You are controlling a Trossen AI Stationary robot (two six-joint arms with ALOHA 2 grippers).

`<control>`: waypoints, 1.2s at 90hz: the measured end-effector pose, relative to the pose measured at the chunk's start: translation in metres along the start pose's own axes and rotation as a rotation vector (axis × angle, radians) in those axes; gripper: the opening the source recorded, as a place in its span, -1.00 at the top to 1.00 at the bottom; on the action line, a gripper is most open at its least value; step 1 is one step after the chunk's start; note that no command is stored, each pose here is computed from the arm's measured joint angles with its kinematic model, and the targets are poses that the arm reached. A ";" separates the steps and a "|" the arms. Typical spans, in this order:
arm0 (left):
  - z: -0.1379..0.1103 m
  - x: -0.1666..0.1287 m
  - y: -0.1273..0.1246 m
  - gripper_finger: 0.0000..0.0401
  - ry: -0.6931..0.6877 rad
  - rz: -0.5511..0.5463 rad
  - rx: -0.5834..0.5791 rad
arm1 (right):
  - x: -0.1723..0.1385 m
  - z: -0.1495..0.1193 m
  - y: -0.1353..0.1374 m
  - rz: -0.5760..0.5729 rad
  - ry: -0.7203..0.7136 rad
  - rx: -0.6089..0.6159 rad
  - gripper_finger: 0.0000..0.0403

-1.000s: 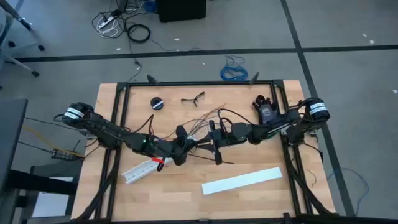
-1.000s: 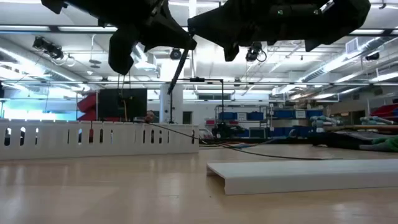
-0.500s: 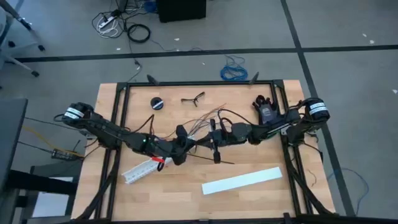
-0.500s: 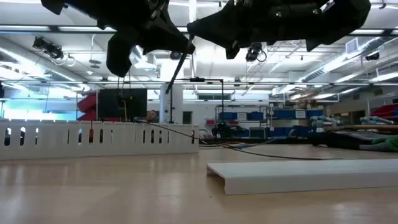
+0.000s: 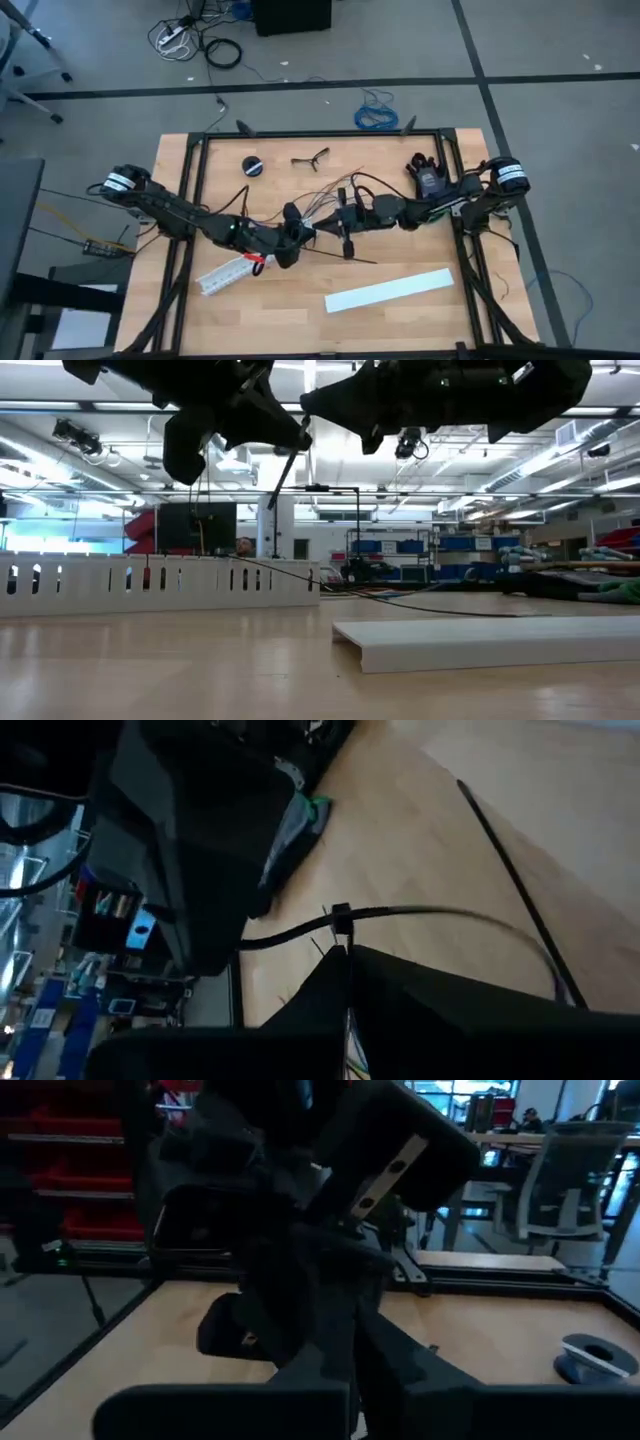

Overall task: Ziptie cables
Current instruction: Insert the black zip tie into the locking head, then wrap the cable wires with the black zip tie

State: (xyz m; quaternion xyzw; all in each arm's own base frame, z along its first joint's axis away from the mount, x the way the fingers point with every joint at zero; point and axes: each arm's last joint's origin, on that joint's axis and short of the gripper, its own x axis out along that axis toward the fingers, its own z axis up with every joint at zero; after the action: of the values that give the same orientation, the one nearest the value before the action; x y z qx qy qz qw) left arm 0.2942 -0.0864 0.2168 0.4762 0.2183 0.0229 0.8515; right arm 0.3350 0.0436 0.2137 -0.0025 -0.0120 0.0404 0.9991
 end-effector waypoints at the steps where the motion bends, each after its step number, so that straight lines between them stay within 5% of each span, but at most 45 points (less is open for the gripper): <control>1: 0.000 0.000 0.000 1.00 -0.001 0.000 0.000 | 0.000 0.000 0.000 0.002 0.000 0.003 1.00; 30: 0.001 0.000 0.001 1.00 -0.010 0.011 -0.005 | 0.000 0.001 0.005 0.076 -0.005 0.057 0.90; 57: 0.001 0.000 0.002 1.00 0.018 0.041 -0.010 | -0.001 -0.003 0.006 0.151 0.046 0.105 0.32; 79: -0.002 -0.006 0.007 1.00 0.065 0.067 -0.004 | -0.003 -0.009 0.006 0.151 0.134 0.032 -0.10; 108: -0.016 -0.034 0.036 1.00 0.123 0.081 -0.202 | -0.007 -0.018 0.004 0.091 0.274 0.029 -0.23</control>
State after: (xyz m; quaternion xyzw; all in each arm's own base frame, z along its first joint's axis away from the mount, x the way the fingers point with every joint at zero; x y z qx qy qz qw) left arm 0.2631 -0.0622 0.2514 0.3942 0.2471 0.1084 0.8785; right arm 0.3277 0.0464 0.1950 0.0057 0.1250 0.0850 0.9885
